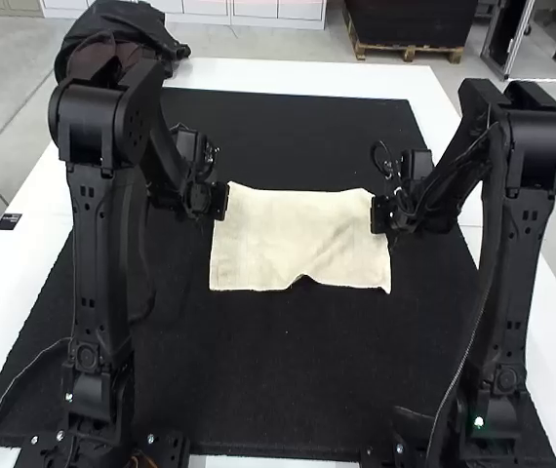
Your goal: Fold the towel.
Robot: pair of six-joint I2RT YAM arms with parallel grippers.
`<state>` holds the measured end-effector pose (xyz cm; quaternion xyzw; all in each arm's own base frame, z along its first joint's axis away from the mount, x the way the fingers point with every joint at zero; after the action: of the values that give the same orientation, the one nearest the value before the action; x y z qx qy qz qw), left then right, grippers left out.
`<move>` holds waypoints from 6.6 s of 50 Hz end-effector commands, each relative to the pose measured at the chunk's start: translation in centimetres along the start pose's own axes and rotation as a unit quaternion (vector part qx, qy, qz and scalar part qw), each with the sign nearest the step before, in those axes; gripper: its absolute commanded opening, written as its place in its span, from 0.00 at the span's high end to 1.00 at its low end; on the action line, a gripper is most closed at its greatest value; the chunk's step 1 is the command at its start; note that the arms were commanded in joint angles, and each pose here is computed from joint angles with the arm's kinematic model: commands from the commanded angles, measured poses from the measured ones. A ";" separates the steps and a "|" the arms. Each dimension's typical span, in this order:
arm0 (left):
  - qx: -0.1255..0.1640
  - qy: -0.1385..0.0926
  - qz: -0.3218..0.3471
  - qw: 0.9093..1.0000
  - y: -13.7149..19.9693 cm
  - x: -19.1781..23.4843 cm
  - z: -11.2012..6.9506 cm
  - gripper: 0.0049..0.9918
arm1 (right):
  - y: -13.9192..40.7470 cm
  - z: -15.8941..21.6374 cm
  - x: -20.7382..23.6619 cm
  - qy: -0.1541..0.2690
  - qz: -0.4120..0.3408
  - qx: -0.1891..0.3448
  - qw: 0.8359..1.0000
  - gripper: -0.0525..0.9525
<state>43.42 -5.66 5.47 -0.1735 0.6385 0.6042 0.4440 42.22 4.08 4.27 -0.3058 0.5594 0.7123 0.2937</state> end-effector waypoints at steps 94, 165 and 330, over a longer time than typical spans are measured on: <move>0.031 0.002 -0.030 0.999 11.2 -2.6 -1.6 0.98 | 11.7 0.9 -1.8 -0.033 -0.014 -0.051 0.998 0.97; 0.023 0.002 -0.017 1.000 13.4 5.9 -3.9 0.98 | 12.2 -2.6 7.6 -0.044 0.080 -0.024 0.995 0.97; -0.080 0.059 -0.089 0.991 17.8 2.5 2.9 0.02 | 10.6 -0.5 3.3 -0.070 0.074 -0.071 0.992 0.97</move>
<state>29.17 1.44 13.49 -0.2879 0.6026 0.6095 0.4272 31.42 1.67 5.64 -0.2137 0.5310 0.7854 0.2355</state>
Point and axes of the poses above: each hand's point on the last joint's axis, 136 mm out from that joint toward the fingers, its own y axis back along the fingers, its own z axis along the line the jaws close on, x = y × z, the point moved 8 cm from there along y, back along the fingers, and after that the axes turned 12 degrees about -y, right-handed, at the moved point
